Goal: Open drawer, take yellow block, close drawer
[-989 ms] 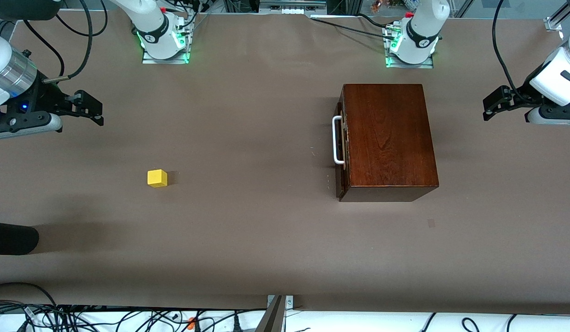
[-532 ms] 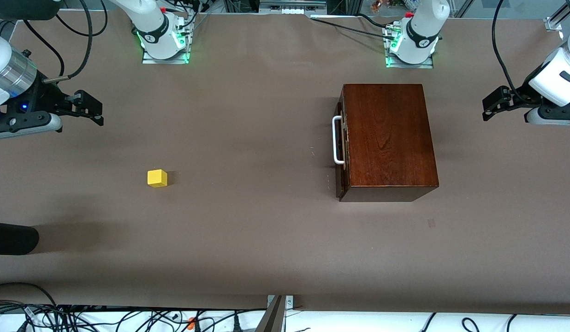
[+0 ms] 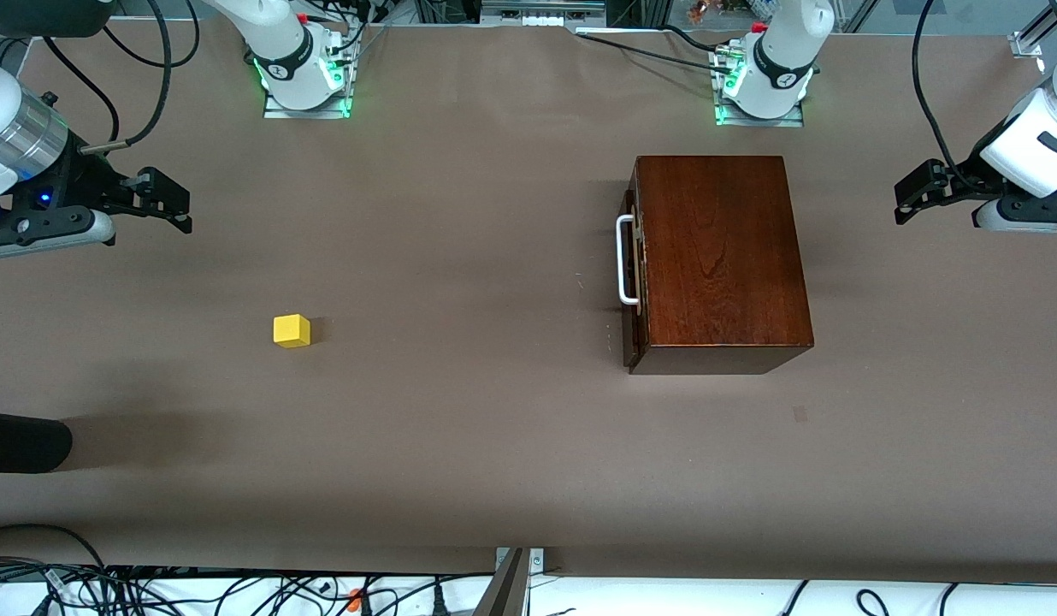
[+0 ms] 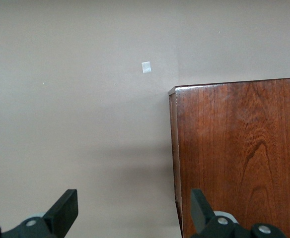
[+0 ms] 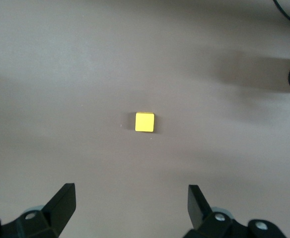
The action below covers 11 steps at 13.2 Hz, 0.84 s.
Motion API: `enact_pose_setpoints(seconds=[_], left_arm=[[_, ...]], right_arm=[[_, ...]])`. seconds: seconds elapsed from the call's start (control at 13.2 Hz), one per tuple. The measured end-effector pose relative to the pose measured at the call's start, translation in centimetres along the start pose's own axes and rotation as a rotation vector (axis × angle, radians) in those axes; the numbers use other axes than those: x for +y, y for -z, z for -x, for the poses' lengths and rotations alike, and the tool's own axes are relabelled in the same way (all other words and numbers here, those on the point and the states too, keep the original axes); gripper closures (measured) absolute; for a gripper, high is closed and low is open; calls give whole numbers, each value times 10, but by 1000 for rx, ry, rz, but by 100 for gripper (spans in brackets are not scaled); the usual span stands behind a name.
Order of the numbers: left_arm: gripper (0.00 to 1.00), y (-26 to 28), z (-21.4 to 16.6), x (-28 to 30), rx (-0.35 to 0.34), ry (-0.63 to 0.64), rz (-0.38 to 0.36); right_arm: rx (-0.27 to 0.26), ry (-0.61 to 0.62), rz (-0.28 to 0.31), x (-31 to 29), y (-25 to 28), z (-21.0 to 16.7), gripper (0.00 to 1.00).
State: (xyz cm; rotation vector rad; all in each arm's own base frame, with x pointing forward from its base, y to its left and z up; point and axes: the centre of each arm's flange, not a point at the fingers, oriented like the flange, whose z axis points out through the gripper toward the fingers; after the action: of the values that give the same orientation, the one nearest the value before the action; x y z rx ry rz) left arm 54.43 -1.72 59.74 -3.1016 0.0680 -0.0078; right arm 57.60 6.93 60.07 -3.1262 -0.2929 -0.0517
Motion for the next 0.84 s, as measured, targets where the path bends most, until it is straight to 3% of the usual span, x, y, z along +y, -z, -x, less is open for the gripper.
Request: enact_pose_setpoints(seconds=[0.84], left_arm=[[0, -2, -1, 14, -3, -34, -1]], right_arm=[[-6, 11, 0, -6, -5, -3, 0]])
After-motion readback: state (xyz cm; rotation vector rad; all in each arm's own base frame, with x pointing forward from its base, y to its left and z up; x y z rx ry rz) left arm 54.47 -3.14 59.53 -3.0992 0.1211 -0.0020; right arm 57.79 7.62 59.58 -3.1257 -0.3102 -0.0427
